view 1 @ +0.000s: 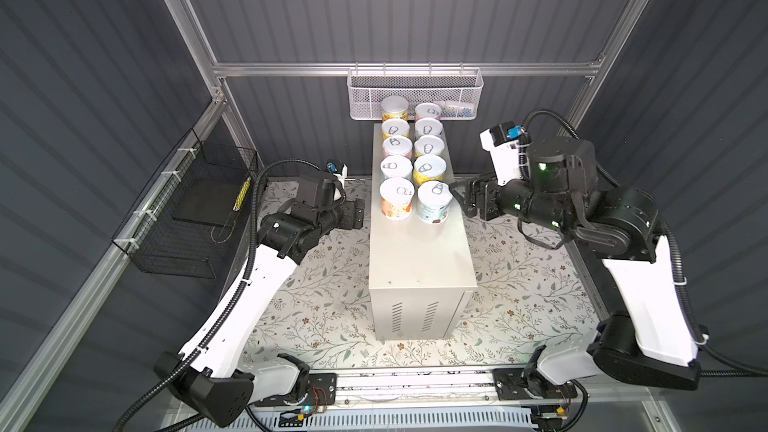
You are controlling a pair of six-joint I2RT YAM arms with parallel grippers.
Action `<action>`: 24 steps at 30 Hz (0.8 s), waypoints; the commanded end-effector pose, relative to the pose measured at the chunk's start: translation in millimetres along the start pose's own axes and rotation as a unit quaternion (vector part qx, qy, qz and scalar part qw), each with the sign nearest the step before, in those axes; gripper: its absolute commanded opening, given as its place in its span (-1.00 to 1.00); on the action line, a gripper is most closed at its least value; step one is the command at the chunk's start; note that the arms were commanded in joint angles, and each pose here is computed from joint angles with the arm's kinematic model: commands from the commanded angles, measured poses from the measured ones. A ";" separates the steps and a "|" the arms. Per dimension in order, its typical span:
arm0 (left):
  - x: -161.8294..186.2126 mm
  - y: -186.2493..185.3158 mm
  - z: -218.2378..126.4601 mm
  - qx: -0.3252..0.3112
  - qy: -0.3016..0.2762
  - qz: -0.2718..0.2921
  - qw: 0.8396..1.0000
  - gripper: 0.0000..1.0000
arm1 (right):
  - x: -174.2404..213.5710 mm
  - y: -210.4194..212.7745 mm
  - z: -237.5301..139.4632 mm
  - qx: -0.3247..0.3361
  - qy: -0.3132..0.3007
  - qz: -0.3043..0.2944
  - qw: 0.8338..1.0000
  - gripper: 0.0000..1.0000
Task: Place and organize the canned foods onto the counter
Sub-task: 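Open the right gripper and draw it back from the placed can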
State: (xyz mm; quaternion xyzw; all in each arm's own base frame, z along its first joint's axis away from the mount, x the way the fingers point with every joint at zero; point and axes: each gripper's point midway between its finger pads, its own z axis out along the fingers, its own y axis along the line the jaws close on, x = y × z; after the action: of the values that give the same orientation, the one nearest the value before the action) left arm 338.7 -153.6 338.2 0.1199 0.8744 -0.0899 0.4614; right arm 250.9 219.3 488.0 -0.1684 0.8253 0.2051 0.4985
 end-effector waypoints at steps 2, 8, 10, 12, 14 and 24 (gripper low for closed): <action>-21.1 -2.4 -24.9 0.009 -0.043 0.002 0.999 0.76 | -4.1 -7.3 2.3 0.018 -0.037 0.021 0.999 0.43; -40.5 -13.7 -49.0 0.049 -0.081 -0.002 0.995 0.73 | 13.9 -7.6 12.2 0.016 -0.017 0.028 0.999 0.29; -40.5 -15.3 -47.1 0.052 -0.079 -0.002 0.996 0.72 | 20.2 -5.9 16.5 0.011 -0.008 0.030 0.999 0.25; -38.7 -17.1 -42.6 0.056 -0.075 -0.003 0.996 0.72 | 25.4 -3.3 19.7 0.003 -0.002 0.032 0.999 0.24; -38.1 -20.2 -38.9 0.063 -0.072 -0.005 0.995 0.72 | 30.3 -1.4 22.0 -0.004 0.004 0.035 0.999 0.23; -45.5 -34.7 -35.4 0.102 -0.077 -0.013 0.992 0.70 | 55.8 4.4 33.7 -0.023 0.036 0.049 0.998 0.18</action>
State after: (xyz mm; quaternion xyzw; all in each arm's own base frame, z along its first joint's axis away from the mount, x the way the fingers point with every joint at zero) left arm 327.0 -172.3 382.4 0.1404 0.8379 -0.1646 0.5011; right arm 253.6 231.4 423.1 -0.1467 0.8491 0.2225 0.4561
